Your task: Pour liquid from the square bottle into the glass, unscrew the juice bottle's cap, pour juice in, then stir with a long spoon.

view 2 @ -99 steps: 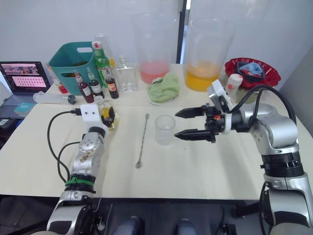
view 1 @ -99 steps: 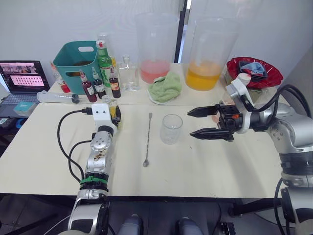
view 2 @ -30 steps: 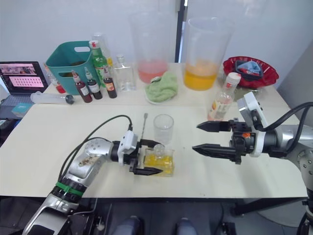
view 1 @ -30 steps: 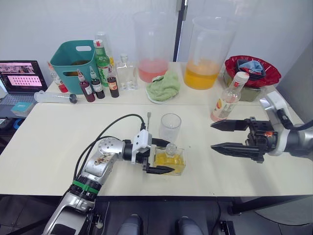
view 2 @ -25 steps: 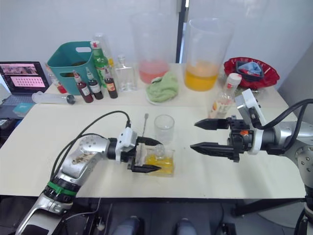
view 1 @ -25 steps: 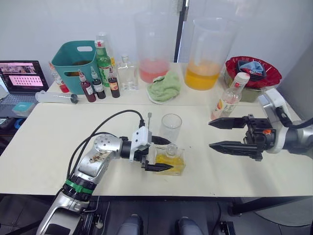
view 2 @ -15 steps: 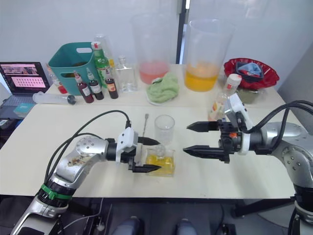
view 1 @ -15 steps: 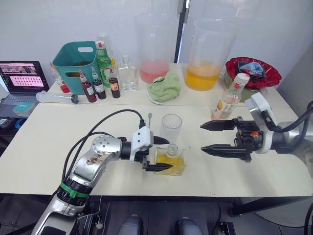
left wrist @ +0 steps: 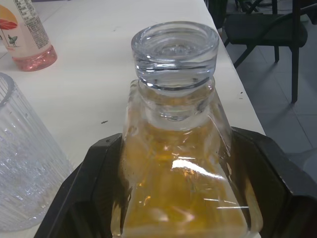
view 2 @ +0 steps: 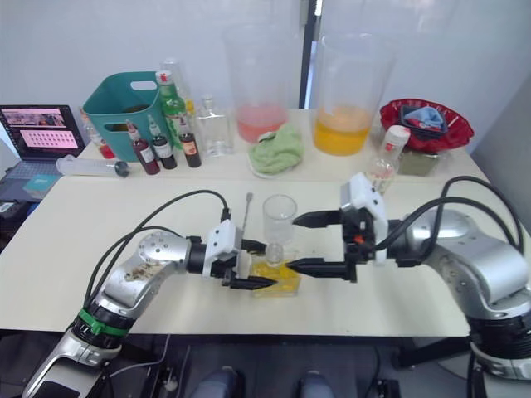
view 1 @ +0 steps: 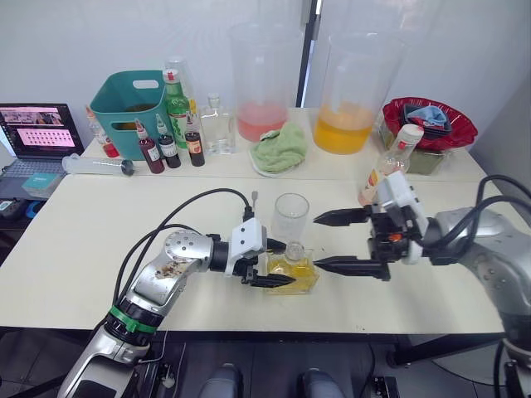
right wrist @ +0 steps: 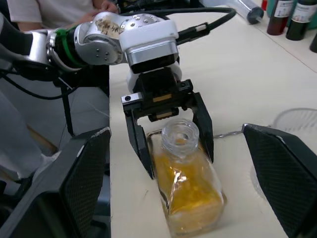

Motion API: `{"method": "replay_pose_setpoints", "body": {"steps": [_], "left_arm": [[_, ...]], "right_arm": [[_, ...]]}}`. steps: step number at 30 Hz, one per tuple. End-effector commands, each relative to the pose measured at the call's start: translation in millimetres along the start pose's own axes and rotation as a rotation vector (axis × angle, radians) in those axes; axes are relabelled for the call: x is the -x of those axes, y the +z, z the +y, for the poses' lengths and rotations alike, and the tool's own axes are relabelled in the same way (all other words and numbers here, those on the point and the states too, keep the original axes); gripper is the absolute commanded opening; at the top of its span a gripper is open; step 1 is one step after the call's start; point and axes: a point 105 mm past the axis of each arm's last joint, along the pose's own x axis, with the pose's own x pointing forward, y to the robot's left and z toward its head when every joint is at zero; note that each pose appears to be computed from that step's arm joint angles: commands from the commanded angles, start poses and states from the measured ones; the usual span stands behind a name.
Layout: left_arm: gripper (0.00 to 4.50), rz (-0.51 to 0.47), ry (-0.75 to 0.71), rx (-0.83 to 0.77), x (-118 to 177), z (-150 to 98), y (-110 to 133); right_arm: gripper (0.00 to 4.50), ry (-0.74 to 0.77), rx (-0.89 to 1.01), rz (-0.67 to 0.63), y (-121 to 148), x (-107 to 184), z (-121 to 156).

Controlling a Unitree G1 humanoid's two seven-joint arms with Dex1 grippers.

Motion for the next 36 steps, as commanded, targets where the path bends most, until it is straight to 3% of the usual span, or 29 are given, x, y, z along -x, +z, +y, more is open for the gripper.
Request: {"method": "replay_pose_setpoints", "body": {"steps": [1, 15, 18, 24, 26, 36], "left_arm": [[2.77, 0.023, -0.011, -0.03, -2, 1, 0], [2.77, 0.04, -0.039, -0.026, 1, -1, 2], [2.77, 0.052, -0.041, -0.019, 2, 0, -2], [2.77, 0.057, -0.048, -0.013, 2, -3, -4], [2.77, 0.062, -0.054, -0.011, 1, -4, -5], [2.77, 0.096, -0.075, 0.014, 2, -7, -13]], "right_arm": [[4.5, 0.011, 0.089, 0.002, 6, -10, 3], [4.5, -0.012, 0.15, 0.033, -17, -43, -4], [3.72, -0.007, 0.147, 0.033, -22, -44, -3], [1.61, -0.017, 0.132, 0.023, -27, -42, -3], [1.1, -0.016, 0.132, 0.027, -28, -41, -3], [1.09, 0.026, 0.113, -0.013, -18, -41, 1]]}}
